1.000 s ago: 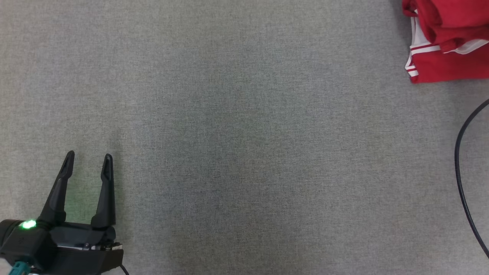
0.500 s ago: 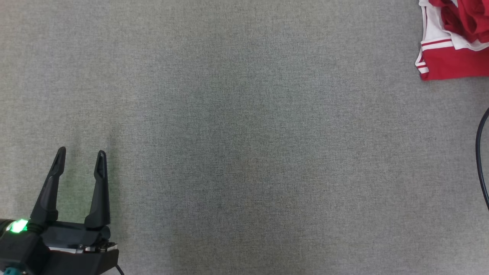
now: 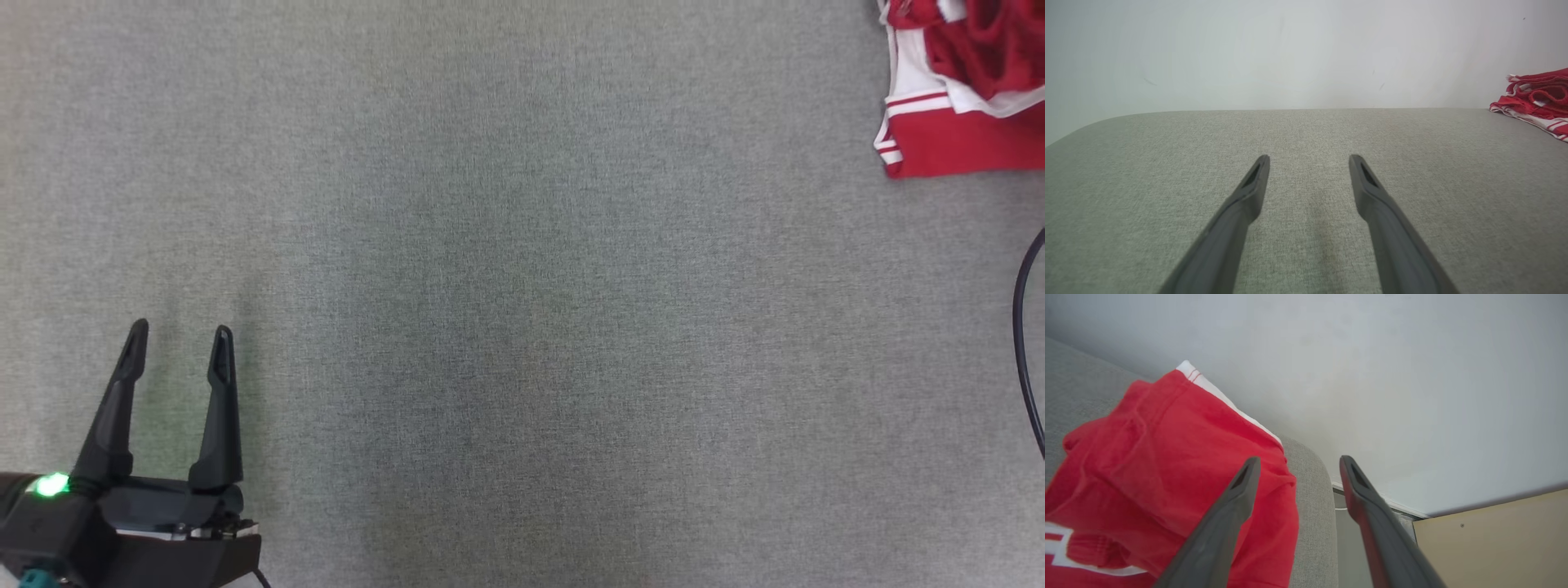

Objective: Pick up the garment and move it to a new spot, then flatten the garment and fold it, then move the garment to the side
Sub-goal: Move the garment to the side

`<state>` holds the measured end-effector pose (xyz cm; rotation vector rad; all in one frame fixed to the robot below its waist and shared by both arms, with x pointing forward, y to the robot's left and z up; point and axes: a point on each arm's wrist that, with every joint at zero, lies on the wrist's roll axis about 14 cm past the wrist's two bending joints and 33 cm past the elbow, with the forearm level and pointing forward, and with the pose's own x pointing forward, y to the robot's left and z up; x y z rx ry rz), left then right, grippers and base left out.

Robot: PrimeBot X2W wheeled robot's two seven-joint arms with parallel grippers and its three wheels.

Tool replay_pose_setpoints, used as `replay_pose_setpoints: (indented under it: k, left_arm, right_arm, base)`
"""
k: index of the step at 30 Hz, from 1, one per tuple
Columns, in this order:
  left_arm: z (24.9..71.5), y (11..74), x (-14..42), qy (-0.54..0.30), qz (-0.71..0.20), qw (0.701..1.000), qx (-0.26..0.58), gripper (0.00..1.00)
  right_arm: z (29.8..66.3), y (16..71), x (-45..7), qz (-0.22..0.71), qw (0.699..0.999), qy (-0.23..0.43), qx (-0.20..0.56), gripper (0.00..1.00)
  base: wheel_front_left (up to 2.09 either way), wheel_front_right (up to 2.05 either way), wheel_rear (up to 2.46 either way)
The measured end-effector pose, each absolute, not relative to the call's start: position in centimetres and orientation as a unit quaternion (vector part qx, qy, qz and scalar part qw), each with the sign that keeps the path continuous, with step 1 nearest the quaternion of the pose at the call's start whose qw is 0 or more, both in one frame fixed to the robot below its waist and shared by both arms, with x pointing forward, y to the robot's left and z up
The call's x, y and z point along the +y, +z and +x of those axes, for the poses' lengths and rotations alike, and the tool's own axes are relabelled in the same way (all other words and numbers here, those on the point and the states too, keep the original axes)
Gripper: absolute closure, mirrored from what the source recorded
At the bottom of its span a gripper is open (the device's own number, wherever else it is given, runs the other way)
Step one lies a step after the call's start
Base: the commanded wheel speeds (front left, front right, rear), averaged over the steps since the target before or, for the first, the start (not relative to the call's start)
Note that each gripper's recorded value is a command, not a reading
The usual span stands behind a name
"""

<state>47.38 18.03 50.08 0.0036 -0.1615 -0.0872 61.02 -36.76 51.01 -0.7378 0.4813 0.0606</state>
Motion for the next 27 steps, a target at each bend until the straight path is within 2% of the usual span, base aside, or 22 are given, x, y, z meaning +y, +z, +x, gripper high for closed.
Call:
replay_pose_setpoints:
  k: [1,2,5,10,18,27]
  left_arm:
    - [47.3,50.2,18.0,-0.042,-0.001,0.996,-0.081,0.00]
    - [47.1,50.2,18.0,-0.039,-0.005,0.996,-0.081,0.00]
    - [46.7,50.4,18.1,-0.033,-0.013,0.996,-0.079,0.00]
    - [45.8,50.8,18.3,-0.022,-0.025,0.996,-0.078,0.00]
    - [43.6,52.5,19.2,0.001,-0.033,0.995,-0.089,0.00]
    - [41.4,54.1,19.6,0.013,-0.038,0.994,-0.105,0.00]
  right_arm:
    - [61.2,51.6,-36.5,-0.354,0.908,0.030,0.220,0.00]
    - [61.8,53.2,-35.6,-0.325,0.928,0.030,0.181,0.00]
    - [62.3,55.2,-33.7,-0.264,0.956,0.030,0.124,0.00]
    - [61.6,56.8,-31.4,-0.194,0.978,0.034,0.065,0.00]
    - [59.6,59.8,-26.4,-0.082,0.994,0.071,-0.007,0.00]
    - [55.0,58.7,-21.3,-0.018,0.992,0.116,-0.038,0.00]
  base:
    - [0.00,0.00,0.00]
    - [0.00,0.00,0.00]
    - [0.00,0.00,0.00]
    - [0.00,0.00,0.00]
    - [0.00,0.00,0.00]
    - [0.00,0.00,0.00]
